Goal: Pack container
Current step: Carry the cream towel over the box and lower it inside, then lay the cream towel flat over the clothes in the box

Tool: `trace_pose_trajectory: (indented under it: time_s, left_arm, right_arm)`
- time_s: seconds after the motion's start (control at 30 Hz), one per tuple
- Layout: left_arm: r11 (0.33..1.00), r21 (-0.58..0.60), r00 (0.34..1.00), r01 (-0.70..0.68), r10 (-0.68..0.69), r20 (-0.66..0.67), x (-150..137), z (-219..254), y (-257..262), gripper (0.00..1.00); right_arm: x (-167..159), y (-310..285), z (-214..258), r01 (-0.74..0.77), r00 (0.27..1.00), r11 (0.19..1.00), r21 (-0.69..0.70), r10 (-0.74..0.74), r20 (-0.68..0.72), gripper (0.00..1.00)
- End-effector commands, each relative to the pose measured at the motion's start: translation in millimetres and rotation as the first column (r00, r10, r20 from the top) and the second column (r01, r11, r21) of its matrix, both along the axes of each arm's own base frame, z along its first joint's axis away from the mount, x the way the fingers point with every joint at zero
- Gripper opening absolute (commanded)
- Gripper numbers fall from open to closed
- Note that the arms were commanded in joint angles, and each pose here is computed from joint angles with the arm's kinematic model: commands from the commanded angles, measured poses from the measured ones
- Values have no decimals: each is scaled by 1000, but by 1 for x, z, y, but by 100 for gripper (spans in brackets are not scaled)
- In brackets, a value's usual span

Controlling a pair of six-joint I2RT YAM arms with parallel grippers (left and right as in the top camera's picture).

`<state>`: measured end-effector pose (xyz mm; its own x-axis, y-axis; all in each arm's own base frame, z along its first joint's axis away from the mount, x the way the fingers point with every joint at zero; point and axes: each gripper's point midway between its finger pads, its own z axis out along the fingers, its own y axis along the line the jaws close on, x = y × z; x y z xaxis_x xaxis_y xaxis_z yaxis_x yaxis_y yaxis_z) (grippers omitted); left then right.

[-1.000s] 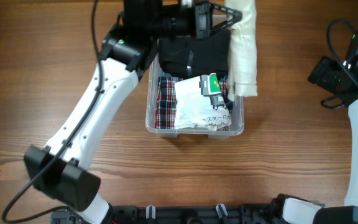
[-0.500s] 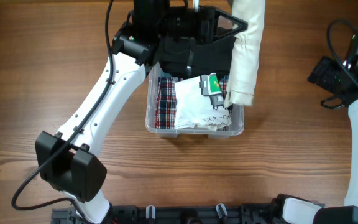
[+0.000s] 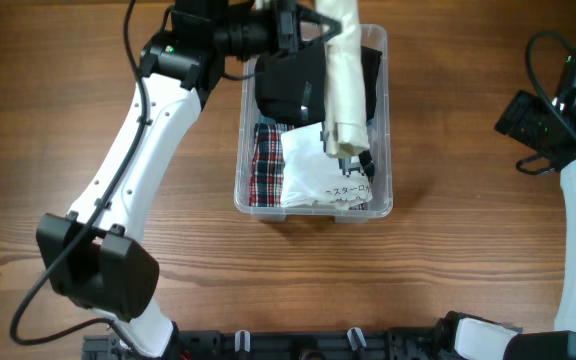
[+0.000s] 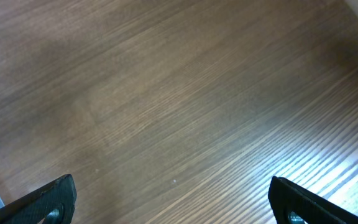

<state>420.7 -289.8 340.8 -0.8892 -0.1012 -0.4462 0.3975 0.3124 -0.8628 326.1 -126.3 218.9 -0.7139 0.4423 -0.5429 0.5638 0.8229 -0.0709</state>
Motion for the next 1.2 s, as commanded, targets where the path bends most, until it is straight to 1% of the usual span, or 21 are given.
trace_pose_trajectory:
  time_s: [0.0,0.07,0.13,0.2,0.27,0.37,0.47,0.5,0.53,0.6,0.67,0.7,0.77,1.0,1.17]
  left_arm:
    - [922,180,922,-342,292,254,7,40,51,4]
    - [816,290,856,-500,417,305,1,39,78,4]
    - [708,363,791,-605,485,373,-10,43,99,4]
    - [642,402,754,-653,497,430,-20,47,108,4]
    - [596,441,738,-671,478,477,-29,48,109,4]
    - [571,507,758,-646,404,512,-35,37,101,4]
    - [549,579,795,-603,354,492,-29,11,94,4]
    - [532,615,811,-582,330,483,-25,-2,92,4]
    - [504,644,817,-575,324,476,-21,-13,94,4]
    - [426,711,829,-560,293,477,-14,-35,102,4]
    - [329,773,839,-543,259,478,-11,-55,114,4]
    - [300,787,840,-539,253,479,-11,-58,118,4]
    - [286,798,846,-531,236,478,-12,-60,120,4]
    - [269,832,873,-484,209,441,-25,-63,120,4]
    - [215,829,855,-517,191,483,-27,-58,118,4]
  right_arm:
    - [1,-3,10,8,1000,1000,-21,-8,24,100]
    - [1,-3,10,8,1000,1000,-21,-8,24,100]
    - [1,-3,10,8,1000,1000,-21,-8,24,100]
    - [1,-3,10,9,1000,1000,-21,-8,24,100]
    - [1,-3,10,9,1000,1000,-21,-8,24,100]
    - [1,-3,10,9,1000,1000,-21,-8,24,100]
    - [1,-3,10,8,1000,1000,-20,-8,24,100]
    - [1,-3,10,8,1000,1000,-21,-8,24,100]
    - [1,-3,10,9,1000,1000,-21,-8,24,100]
    - [1,-3,10,8,1000,1000,-21,-8,24,100]
    - [1,-3,10,8,1000,1000,-21,-8,24,100]
    - [1,-3,10,8,1000,1000,-20,-8,24,100]
    - [1,-3,10,9,1000,1000,-20,-8,24,100]
    - [1,-3,10,8,1000,1000,-21,-8,24,100]
    - [1,-3,10,8,1000,1000,-21,-8,24,100]
